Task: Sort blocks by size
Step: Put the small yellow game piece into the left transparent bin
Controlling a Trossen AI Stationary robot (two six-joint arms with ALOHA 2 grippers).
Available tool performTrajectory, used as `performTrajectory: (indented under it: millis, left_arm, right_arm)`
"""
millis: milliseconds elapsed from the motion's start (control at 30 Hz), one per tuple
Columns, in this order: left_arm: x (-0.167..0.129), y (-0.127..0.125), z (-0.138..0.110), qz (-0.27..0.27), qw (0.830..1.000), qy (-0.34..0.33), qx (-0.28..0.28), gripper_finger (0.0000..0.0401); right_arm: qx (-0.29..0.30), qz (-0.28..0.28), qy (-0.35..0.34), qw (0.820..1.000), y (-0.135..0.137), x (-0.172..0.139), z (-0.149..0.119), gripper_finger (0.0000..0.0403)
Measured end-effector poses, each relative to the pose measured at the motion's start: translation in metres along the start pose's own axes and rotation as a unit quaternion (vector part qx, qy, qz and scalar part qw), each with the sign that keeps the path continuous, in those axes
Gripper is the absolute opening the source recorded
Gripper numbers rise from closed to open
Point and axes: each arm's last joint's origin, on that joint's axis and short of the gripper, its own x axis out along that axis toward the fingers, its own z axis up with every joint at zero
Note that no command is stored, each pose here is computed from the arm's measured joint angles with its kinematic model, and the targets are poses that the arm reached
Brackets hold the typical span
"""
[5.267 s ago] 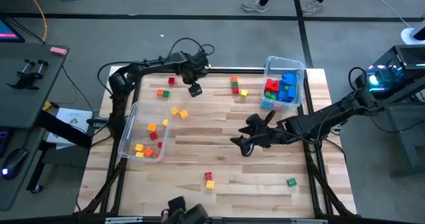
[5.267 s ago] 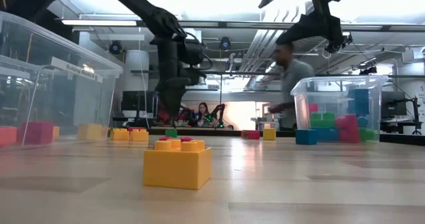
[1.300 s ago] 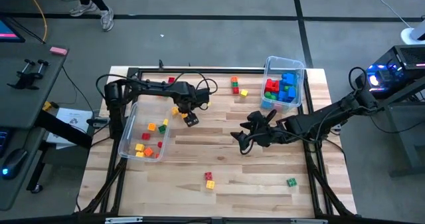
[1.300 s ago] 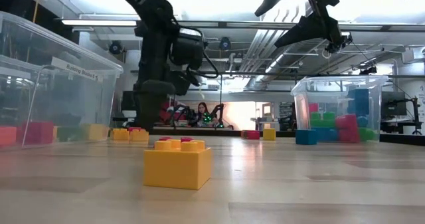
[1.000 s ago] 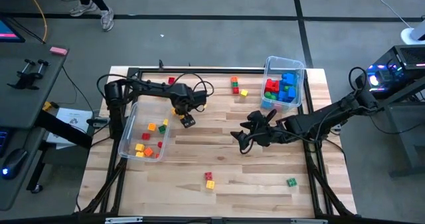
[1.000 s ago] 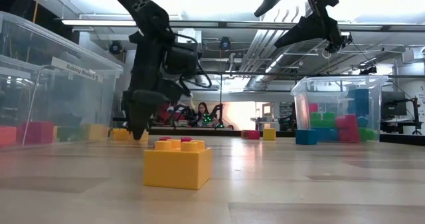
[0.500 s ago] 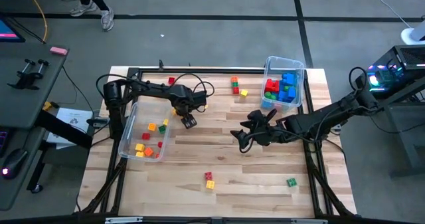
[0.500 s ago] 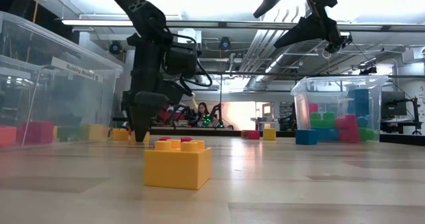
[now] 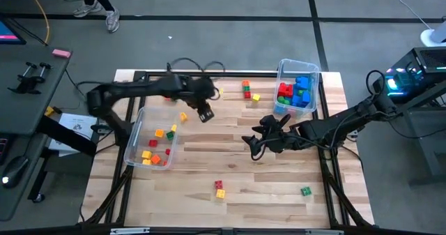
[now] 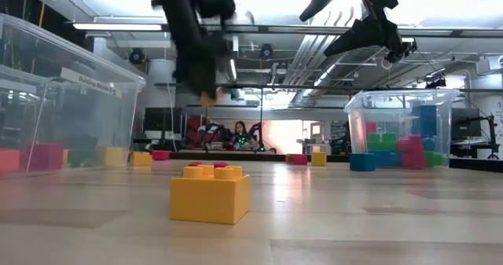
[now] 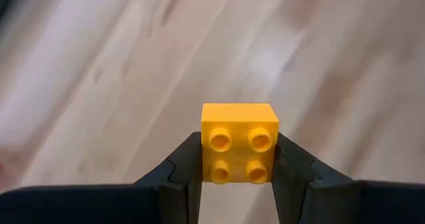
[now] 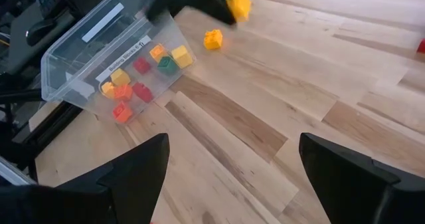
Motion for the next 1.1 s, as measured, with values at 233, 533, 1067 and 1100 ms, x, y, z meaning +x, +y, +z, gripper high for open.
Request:
performTrajectory:
  millis: [233,533,1067,1100]
  left_arm:
    - [-0.124,-0.020,-0.048,-0.032,0.994,-0.102,-0.022,0.0103]
    - [-0.176,-0.038,-0.147,0.050,0.992,0.001,-0.113,0.0103]
    - [-0.138,-0.045,-0.164,0.064,0.985,0.119,-0.108,0.0245]
    - [-0.140,-0.044,-0.162,0.057,0.985,0.120,-0.110,0.0268]
  right_arm:
    - [-0.003,-0.001,-0.001,1.000,0.000,0.001,0.001,0.0332]
    - [-0.014,-0.001,-0.001,1.000,0.000,0.001,0.001,0.0332]
    - [-0.027,0.005,0.008,1.000,0.000,0.001,0.000,0.0332]
    - [-0.027,0.007,0.010,1.000,0.000,0.001,0.000,0.0332]
